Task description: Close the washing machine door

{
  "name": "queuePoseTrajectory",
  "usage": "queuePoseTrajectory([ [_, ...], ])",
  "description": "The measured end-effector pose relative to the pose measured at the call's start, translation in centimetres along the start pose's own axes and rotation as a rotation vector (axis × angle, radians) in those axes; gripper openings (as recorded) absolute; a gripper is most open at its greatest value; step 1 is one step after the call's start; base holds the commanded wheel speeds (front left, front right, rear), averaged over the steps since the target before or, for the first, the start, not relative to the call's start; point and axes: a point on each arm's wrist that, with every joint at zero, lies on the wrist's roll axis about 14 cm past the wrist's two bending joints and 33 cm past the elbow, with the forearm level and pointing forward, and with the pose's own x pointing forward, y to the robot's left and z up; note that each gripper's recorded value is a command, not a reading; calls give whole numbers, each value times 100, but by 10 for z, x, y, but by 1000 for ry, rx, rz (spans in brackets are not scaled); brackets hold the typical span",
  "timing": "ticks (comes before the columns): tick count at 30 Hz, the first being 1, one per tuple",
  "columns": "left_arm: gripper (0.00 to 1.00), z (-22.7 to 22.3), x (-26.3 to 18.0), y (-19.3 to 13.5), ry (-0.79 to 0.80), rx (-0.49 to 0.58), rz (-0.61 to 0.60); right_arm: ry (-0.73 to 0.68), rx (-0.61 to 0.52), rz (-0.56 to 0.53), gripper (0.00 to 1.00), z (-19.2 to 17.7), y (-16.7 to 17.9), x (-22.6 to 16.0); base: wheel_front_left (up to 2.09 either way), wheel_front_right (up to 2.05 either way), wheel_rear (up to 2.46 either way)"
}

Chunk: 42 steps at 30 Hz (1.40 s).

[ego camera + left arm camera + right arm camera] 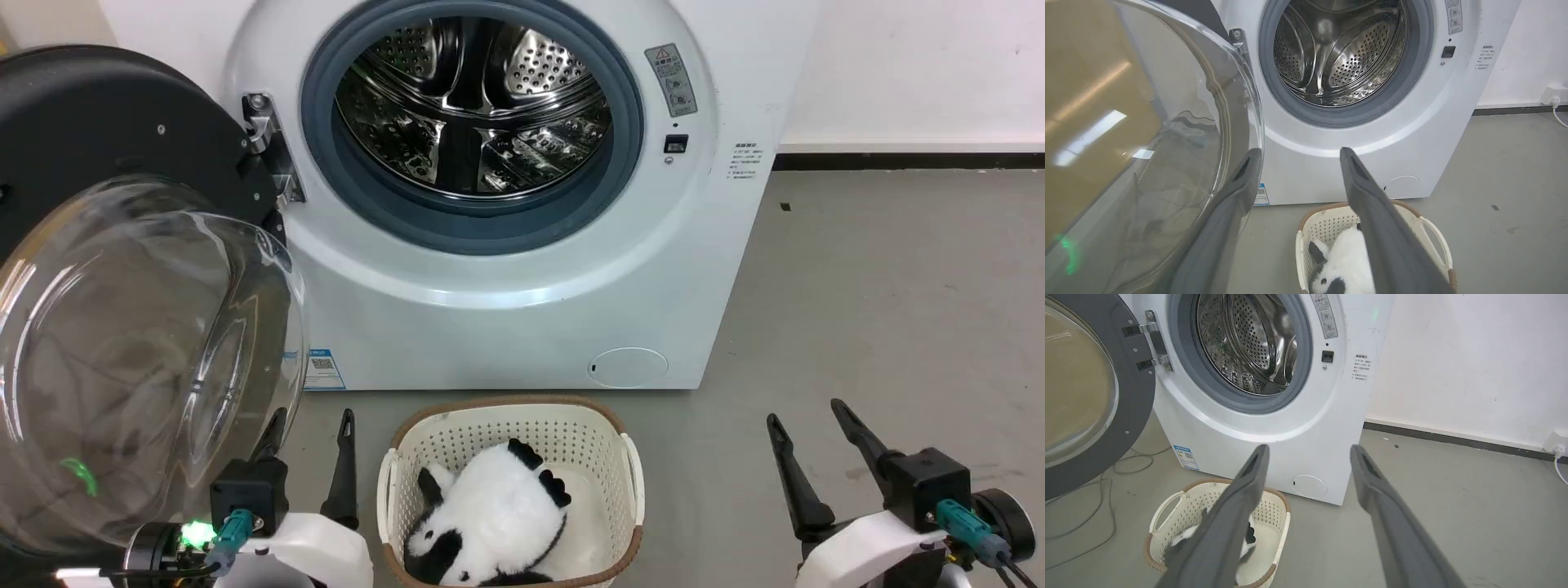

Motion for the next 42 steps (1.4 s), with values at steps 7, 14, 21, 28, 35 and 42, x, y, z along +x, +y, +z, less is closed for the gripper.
queuePoseTrajectory([
  [7, 100, 1, 0, -2, -9, 0, -7, -12, 10, -3, 100, 1, -1, 0, 0, 0, 0],
  [14, 100, 2, -1, -2, -23, 0, -7, -29, 21, 0, 100, 4, 0, 1, 0, 0, 0],
  [21, 100, 4, -3, 0, -36, -1, 1, -46, 28, 14, 100, 7, 4, 2, 0, 0, 0],
  [28, 100, 5, -6, 6, -47, -8, 18, -61, 38, 35, 100, 9, 11, 5, 0, 0, 0],
  [35, 100, 7, -13, 16, -62, -9, 50, -71, 57, 68, 100, 9, 22, 9, 0, 0, 0],
  [42, 100, 8, -20, 26, -73, -8, 83, -85, 66, 103, 100, 12, 33, 14, 0, 0, 0],
])
